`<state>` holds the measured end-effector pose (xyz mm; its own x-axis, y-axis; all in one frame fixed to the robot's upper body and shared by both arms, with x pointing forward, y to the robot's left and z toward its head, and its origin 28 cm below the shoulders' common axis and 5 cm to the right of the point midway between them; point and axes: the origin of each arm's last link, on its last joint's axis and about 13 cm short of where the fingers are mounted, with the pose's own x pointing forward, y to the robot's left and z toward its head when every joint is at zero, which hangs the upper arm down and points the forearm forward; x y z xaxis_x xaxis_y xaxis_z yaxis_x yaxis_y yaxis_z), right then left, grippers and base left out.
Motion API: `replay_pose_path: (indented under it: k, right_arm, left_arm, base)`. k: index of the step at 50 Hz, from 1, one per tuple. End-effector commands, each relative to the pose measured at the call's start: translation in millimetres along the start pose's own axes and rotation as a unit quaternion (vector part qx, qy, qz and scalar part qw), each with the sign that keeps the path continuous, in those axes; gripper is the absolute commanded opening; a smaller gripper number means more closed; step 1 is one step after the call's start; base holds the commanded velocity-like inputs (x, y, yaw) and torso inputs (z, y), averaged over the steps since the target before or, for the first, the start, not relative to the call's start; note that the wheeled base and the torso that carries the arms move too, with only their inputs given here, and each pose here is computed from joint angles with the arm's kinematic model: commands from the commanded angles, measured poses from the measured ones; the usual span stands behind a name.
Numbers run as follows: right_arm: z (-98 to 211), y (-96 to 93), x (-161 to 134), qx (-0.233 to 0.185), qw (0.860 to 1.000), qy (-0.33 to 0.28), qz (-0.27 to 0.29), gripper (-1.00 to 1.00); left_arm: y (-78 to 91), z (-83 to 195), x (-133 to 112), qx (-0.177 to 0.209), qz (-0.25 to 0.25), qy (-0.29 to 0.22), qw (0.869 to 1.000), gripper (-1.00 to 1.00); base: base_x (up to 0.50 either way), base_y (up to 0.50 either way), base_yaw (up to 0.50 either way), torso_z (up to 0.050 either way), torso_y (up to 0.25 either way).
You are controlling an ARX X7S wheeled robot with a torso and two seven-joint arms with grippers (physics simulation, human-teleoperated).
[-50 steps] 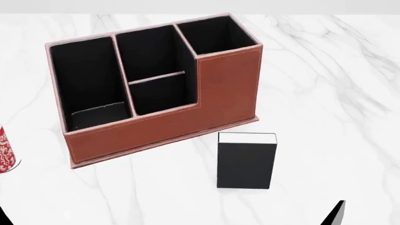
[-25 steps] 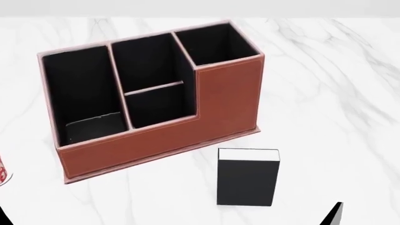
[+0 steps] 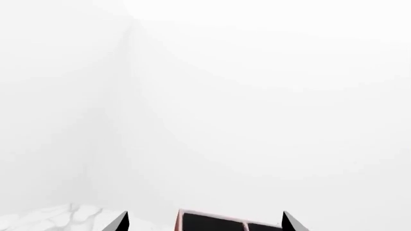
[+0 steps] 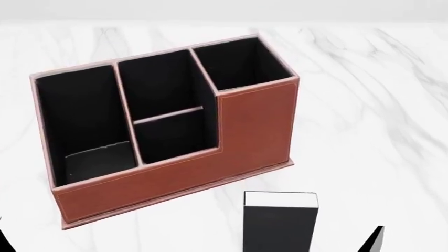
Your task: Pick up the book and place it in the back compartment of the caddy.
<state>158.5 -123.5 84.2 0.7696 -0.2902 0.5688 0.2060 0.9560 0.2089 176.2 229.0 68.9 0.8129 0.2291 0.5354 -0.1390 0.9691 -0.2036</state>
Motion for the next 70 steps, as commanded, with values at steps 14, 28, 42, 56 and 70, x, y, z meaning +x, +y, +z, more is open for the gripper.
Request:
replay_pose_path:
  k: [14,28,42,56,70]
  right_arm:
    - [-0.8,0.2,0.2,0.000,1.000,0.001,0.000,1.00]
    - [-0.7,0.2,0.0,0.000,1.000,0.002,0.001,1.00]
    - [-1.6,0.0,0.9,0.003,1.000,0.007,-0.003,1.00]
    - [-1.1,0.1,0.3,0.000,1.000,0.002,0.000,1.00]
    - [-0.3,0.0,0.0,0.002,1.000,-0.002,0.002,1.00]
  left_arm:
    - [0.1,0.4,0.0,-0.001,0.001,0.000,1.000,1.00]
    - [0.0,0.0,-0.4,-0.001,-0.001,0.000,1.000,1.00]
    - [-0.5,-1.1,0.1,-0.001,-0.002,0.001,1.000,1.00]
    - [-0.6,-1.0,-0.1,0.000,-0.002,0.001,1.000,1.00]
    - [-0.5,-0.9,-0.2,0.000,-0.002,0.001,1.000,1.00]
  base:
    - [0.17,0.00,0.00,0.000,0.000]
    - [0.17,0.00,0.00,0.000,0.000]
    - [0.09,0.00,0.00,0.000,0.000]
    - [0.00,0.00,0.00,0.000,0.000]
    - [0.00,0.00,0.00,0.000,0.000]
